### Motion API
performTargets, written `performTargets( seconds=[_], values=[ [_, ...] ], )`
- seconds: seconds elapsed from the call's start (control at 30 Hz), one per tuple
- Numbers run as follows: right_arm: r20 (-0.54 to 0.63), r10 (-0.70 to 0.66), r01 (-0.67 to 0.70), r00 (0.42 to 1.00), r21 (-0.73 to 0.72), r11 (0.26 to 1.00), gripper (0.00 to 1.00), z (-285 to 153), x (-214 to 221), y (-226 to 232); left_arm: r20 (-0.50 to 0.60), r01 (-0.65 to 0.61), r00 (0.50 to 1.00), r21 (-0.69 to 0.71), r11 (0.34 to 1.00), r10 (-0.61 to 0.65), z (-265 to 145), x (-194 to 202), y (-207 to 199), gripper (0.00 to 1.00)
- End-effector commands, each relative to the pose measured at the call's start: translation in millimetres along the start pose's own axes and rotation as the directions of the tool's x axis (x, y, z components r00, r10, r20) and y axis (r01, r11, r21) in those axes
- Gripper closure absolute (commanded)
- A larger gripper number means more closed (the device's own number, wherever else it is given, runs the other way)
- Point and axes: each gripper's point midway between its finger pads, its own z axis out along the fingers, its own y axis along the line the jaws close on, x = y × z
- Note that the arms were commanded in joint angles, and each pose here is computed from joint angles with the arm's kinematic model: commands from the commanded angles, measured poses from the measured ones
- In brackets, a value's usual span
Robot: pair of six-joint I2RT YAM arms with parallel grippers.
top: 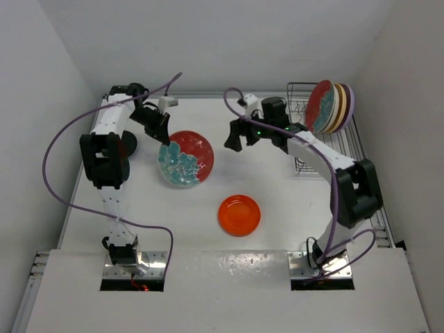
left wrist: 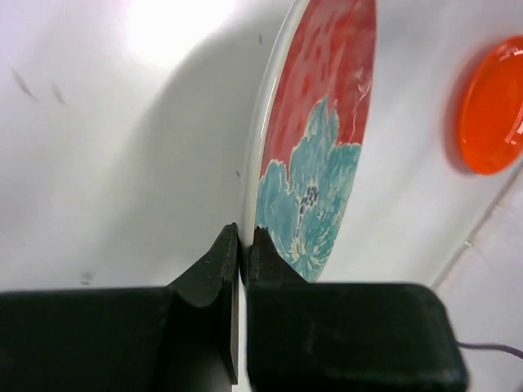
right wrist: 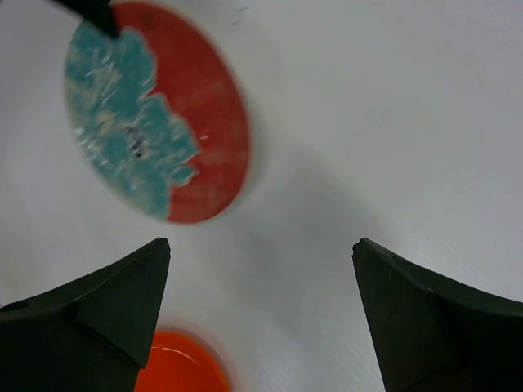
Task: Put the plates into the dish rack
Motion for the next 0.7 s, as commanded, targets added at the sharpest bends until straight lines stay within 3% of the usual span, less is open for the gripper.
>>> performTargets(
  seconds=[0.0, 0.17, 0.3, 0.4, 0.6, 0.63, 0.67],
  values=[
    [0.052, -0.046, 0.056, 0.998, -0.209, 0.976, 0.08, 19, -29, 43, 0.126, -0.214, 0.969, -0.018, 0.977, 0.214, -30, -51, -53, 1.0],
    [0.052, -0.037, 0.05, 0.998, -0.277, 0.96, 0.08, 56, -38, 44, 0.123, -0.315, 0.942, 0.02, 0.949, 0.311, -20, -65, -94, 1.0],
    [0.027, -0.012, 0.019, 1.0, -0.293, 0.956, 0.11, 84, -29, 38, 0.185, -0.371, 0.915, 0.03, 0.928, 0.359, -31, -79, -112, 1.0],
    [0.03, 0.014, -0.004, 0.999, -0.311, 0.95, 0.19, 97, -19, 39, 0.22, -0.384, 0.904, 0.033, 0.923, 0.368, -39, -87, -121, 1.0],
    [-0.05, 0.138, -0.147, 0.989, -0.394, 0.907, 0.58, 100, 33, 55, 0.269, -0.416, 0.881, 0.052, 0.908, 0.389, -46, -95, -133, 1.0],
    [-0.025, 0.141, -0.14, 0.99, -0.395, 0.908, 0.63, 95, 25, 56, 0.269, -0.416, 0.881, 0.052, 0.908, 0.389, -46, -95, -133, 1.0],
    [0.004, 0.135, -0.122, 0.991, -0.407, 0.905, 0.78, 93, 19, 60, 0.269, -0.416, 0.881, 0.052, 0.908, 0.389, -46, -95, -133, 1.0]
  ],
)
